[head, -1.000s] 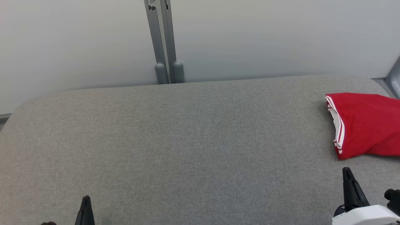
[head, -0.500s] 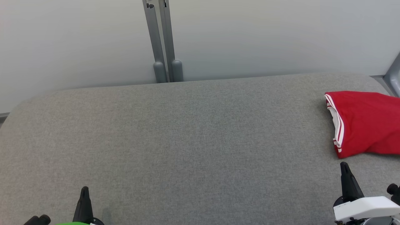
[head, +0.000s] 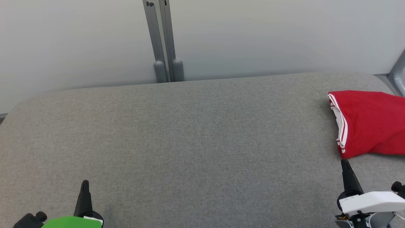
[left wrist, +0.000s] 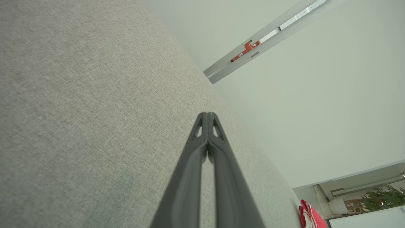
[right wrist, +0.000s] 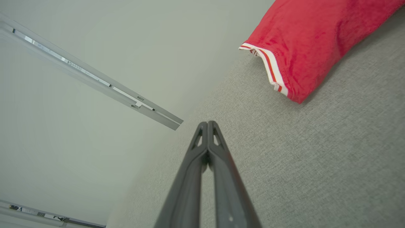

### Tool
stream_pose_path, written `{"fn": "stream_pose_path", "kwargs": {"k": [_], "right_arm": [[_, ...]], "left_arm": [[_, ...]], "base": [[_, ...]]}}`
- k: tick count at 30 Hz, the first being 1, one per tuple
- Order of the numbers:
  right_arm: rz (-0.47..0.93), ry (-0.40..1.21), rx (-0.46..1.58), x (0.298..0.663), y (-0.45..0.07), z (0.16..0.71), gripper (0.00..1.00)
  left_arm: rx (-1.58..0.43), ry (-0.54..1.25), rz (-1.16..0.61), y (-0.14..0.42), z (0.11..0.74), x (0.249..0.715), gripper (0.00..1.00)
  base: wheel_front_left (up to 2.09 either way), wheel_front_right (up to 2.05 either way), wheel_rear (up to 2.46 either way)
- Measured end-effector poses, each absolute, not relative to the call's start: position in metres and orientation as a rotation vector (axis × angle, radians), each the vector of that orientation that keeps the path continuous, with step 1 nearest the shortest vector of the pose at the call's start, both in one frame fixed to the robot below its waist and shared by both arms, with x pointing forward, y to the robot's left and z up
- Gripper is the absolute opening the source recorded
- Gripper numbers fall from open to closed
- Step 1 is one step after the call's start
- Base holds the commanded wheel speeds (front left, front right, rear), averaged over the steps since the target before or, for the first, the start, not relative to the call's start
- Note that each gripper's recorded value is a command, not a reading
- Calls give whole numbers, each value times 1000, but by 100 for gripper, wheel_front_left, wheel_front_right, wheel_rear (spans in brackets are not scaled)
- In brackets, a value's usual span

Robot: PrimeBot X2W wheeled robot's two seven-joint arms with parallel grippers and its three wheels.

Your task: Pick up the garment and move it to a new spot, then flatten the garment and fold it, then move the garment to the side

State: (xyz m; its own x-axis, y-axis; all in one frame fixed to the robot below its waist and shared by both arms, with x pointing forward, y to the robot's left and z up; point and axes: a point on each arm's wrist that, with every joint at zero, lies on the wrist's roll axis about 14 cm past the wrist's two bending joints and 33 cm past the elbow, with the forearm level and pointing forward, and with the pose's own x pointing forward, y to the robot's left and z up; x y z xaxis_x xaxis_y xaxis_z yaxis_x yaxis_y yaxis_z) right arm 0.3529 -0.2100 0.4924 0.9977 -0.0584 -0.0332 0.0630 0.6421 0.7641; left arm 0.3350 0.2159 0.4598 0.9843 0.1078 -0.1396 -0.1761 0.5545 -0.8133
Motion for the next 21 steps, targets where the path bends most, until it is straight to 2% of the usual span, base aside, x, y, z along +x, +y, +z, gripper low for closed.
{"fn": "stream_pose_path", "kwargs": {"k": [21], "right_arm": [[-62, 13, 1113, 365, -207, 494, 0]], "left_arm": [[-1175, 54, 131, 211, 473, 353, 0]], "base": [[0, 0, 0]]}}
